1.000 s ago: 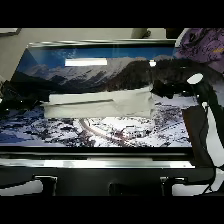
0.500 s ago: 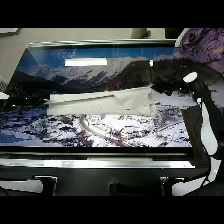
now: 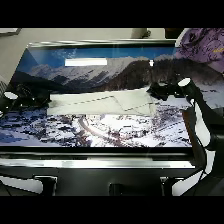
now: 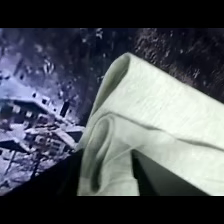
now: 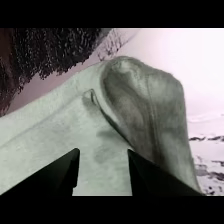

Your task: Fold the clothes and pants, and hang the long-sleeved shirts on hangers.

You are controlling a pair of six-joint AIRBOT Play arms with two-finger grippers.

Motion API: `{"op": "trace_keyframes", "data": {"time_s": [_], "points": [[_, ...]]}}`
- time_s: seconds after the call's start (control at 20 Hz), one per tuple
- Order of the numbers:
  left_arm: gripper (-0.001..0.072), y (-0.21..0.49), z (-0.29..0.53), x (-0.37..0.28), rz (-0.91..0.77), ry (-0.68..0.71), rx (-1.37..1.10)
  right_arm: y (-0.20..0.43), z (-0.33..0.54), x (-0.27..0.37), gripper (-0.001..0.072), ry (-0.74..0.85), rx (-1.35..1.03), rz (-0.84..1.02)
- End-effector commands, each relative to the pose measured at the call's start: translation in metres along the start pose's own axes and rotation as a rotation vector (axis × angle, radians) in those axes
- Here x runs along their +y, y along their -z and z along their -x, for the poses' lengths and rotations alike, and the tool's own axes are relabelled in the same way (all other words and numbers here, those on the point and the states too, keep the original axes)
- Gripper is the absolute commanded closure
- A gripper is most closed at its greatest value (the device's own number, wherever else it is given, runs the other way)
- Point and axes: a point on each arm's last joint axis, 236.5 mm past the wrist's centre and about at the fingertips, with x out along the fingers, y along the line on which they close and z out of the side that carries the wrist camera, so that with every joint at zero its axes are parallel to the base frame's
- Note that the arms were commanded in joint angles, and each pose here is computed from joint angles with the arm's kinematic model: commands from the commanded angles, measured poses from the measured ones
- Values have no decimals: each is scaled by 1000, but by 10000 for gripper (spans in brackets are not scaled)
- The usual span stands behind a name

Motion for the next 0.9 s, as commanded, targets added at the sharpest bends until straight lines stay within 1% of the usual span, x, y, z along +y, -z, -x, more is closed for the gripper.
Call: {"op": "trace_keyframes", "data": {"time_s": [0.0, 0.05, 0.1, 0.15, 0.25, 0.3, 0.35, 0.4, 0.5, 0.55, 0.85], "points": [[107, -20, 11, -14, -6, 24, -33, 4, 14, 14, 230, -30, 35, 13], [25, -29, 20, -21, -19, 35, -47, 1, 27, 19, 224, -30, 41, 13], [25, -40, 31, -28, -33, 47, -62, -5, 45, 18, 219, -13, 45, -13], [24, -48, 41, -34, -48, 55, -77, -15, 62, 10, 173, 8, 37, -34], [25, -61, 60, -46, -80, 69, -101, -35, 89, -17, 159, 25, 10, -95], [25, -64, 66, -51, -89, 76, -106, -39, 95, -29, 153, -1, 16, -144], [25, -65, 70, -54, -96, 81, -104, -37, 96, -36, 150, -39, 44, -168], [26, -64, 70, -57, -101, 85, -98, -31, 93, -42, 109, -78, 85, -174], [26, -58, 69, -60, -105, 88, -77, -16, 81, -52, 72, -104, 158, -146], [26, -56, 68, -61, -108, 90, -70, -11, 73, -56, 41, -111, 183, -131], [28, -53, 65, -65, -114, 93, -63, -6, 42, -55, 41, -246, 219, -162]]}}
